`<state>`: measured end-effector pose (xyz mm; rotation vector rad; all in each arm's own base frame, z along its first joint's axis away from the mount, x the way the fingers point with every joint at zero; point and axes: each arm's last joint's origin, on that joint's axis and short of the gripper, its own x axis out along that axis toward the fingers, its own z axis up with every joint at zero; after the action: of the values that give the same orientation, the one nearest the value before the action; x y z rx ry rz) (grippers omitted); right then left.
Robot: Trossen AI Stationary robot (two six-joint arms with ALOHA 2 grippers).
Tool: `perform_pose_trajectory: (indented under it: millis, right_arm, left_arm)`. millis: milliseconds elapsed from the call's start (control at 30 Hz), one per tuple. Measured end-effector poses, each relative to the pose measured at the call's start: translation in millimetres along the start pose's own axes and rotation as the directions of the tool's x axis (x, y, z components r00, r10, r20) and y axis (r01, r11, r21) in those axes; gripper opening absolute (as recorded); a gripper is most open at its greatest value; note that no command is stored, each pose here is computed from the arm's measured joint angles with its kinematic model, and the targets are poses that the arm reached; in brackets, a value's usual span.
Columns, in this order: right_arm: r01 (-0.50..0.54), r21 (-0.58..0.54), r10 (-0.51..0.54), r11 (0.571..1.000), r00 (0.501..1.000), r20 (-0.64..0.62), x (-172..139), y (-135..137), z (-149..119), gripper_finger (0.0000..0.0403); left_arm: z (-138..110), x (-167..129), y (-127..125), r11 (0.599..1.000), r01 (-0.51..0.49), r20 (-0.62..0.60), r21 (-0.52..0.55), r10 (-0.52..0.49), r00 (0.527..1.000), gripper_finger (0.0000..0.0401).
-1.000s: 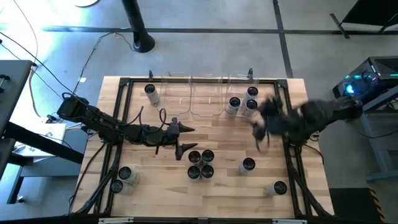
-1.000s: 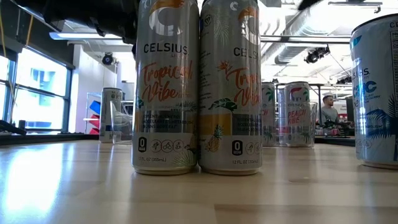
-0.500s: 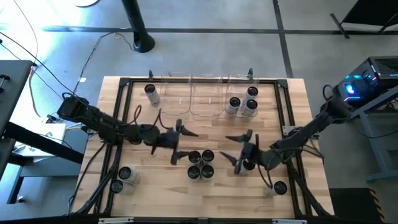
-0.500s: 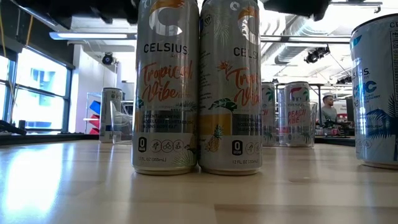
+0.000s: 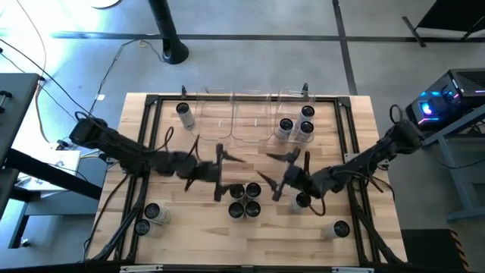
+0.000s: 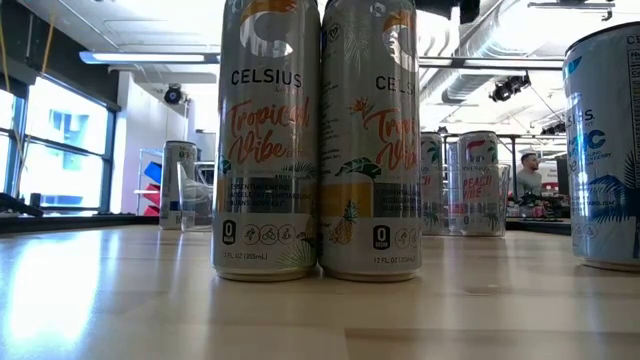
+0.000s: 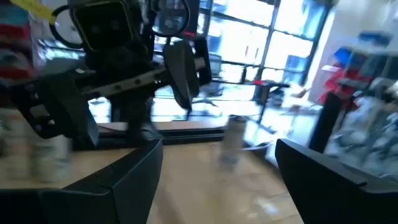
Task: Sort soda cans
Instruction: Put the white-pink soda can into the right transparent bin
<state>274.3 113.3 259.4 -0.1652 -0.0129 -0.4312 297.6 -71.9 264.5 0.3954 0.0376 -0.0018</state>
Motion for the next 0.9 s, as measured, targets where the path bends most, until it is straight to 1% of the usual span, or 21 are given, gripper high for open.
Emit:
perform_pose_trajectory:
  millis: [67, 167, 233, 333, 400, 433, 533, 567, 600, 667, 800, 833, 900]
  right_arm:
    - [-0.006, -0.099, 0.005, 0.995, 1.000, -0.011, 2, -8, 3, 0.0307]
    - [-0.138, -0.256, 0.129, 0.957, 0.990, -0.052, 2, -16, 4, 0.0307]
    - [-0.235, -0.282, 0.221, 0.930, 0.972, -0.082, 2, -25, 6, 0.0307]
    - [-0.352, -0.221, 0.332, 0.910, 0.935, -0.122, 6, -48, 9, 0.0307]
    - [-0.442, -0.156, 0.426, 0.883, 0.896, -0.126, 12, -64, 9, 0.0307]
    - [-0.492, -0.121, 0.479, 0.862, 0.870, -0.119, 17, -71, 9, 0.0307]
    - [-0.633, -0.033, 0.629, 0.773, 0.772, -0.090, 29, -92, 5, 0.0307]
    - [-0.661, -0.014, 0.658, 0.750, 0.748, -0.083, 33, -97, 3, 0.0307]
    - [-0.677, 0.000, 0.675, 0.736, 0.734, -0.077, 37, -102, 1, 0.0307]
    - [-0.689, 0.021, 0.688, 0.725, 0.722, -0.069, 43, -108, -2, 0.0307]
    - [-0.689, 0.025, 0.689, 0.724, 0.721, -0.072, 51, -108, -10, 0.0307]
    - [-0.691, 0.024, 0.691, 0.722, 0.720, -0.072, 52, -106, -11, 0.0307]
    - [-0.698, 0.025, 0.697, 0.716, 0.713, -0.074, 53, -103, -13, 0.0307]
  left_arm:
    - [-7, 5, 16, 1.000, 0.026, -0.018, -0.005, -0.026, 1.000, 0.0328]
    - [-20, 9, 38, 0.996, 0.077, -0.050, -0.044, -0.079, 0.996, 0.0328]
    - [-28, 10, 50, 0.993, 0.093, -0.066, -0.071, -0.097, 0.993, 0.0328]
    - [-33, 10, 64, 0.988, 0.114, -0.049, -0.108, -0.120, 0.992, 0.0328]
    - [-33, 10, 72, 0.978, 0.146, -0.003, -0.148, -0.148, 0.989, 0.0328]
    - [-32, 10, 75, 0.971, 0.168, 0.030, -0.168, -0.165, 0.986, 0.0328]
    - [-28, 9, 82, 0.957, 0.219, 0.110, -0.189, -0.201, 0.973, 0.0328]
    - [-28, 9, 84, 0.955, 0.229, 0.118, -0.190, -0.210, 0.971, 0.0328]
    - [-28, 9, 85, 0.954, 0.231, 0.120, -0.190, -0.211, 0.970, 0.0328]
    - [-29, 9, 86, 0.955, 0.228, 0.116, -0.191, -0.208, 0.971, 0.0328]
    - [-29, 10, 80, 0.955, 0.217, 0.087, -0.201, -0.203, 0.975, 0.0328]
    - [-28, 10, 76, 0.960, 0.193, 0.071, -0.204, -0.182, 0.981, 0.0328]
    - [-27, 11, 67, 0.975, 0.106, 0.012, -0.198, -0.106, 0.994, 0.0328]
